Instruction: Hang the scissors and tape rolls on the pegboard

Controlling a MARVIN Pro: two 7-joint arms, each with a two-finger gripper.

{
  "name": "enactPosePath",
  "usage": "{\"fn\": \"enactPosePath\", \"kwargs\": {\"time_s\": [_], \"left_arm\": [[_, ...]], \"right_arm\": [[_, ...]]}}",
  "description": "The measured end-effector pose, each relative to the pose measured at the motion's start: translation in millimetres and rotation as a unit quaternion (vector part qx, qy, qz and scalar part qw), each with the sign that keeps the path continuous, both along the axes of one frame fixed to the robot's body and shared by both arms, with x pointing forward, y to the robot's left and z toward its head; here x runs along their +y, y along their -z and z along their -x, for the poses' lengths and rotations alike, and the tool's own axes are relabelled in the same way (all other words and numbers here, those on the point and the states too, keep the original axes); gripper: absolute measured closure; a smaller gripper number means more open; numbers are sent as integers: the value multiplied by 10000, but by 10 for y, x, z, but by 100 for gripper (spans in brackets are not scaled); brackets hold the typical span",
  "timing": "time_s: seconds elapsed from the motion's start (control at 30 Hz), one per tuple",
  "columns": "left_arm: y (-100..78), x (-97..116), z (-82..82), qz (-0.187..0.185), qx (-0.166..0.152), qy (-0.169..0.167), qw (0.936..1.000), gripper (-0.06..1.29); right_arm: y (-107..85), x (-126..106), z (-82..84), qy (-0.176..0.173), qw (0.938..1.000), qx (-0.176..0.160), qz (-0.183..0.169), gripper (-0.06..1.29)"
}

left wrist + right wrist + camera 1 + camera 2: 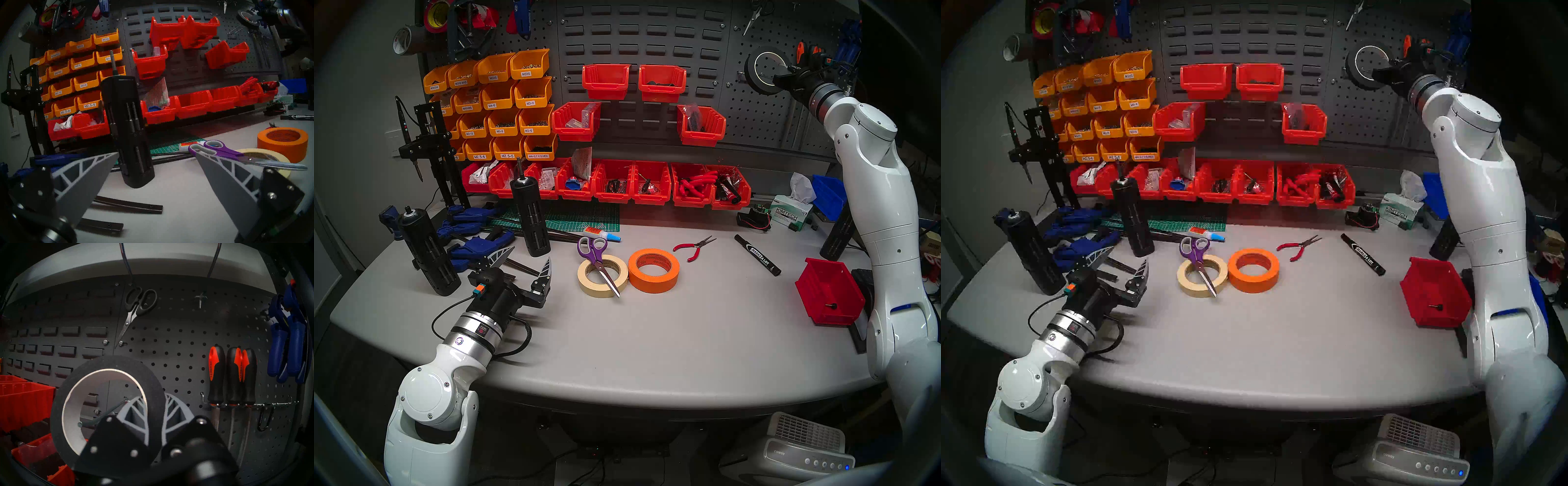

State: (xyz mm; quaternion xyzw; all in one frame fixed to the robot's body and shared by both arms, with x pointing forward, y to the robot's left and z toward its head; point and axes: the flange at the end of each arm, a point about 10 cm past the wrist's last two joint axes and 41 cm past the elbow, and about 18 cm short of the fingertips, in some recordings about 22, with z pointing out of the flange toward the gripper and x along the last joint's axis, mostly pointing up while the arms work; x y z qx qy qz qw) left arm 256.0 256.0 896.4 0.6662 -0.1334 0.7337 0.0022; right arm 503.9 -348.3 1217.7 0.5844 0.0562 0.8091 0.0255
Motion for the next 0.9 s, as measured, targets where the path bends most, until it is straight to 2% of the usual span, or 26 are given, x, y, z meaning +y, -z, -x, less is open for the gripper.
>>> {"fn": "enactPosePath", "kwargs": {"time_s": [0.37,0.9], "left_arm": [[0,0,0,0,0,0,10000,0],[0,0,0,0,0,0,10000,0]], "right_arm": [[61,-34,1,68,9996,245,94,119],[154,-61,67,73,9994,344,66,119]]}}
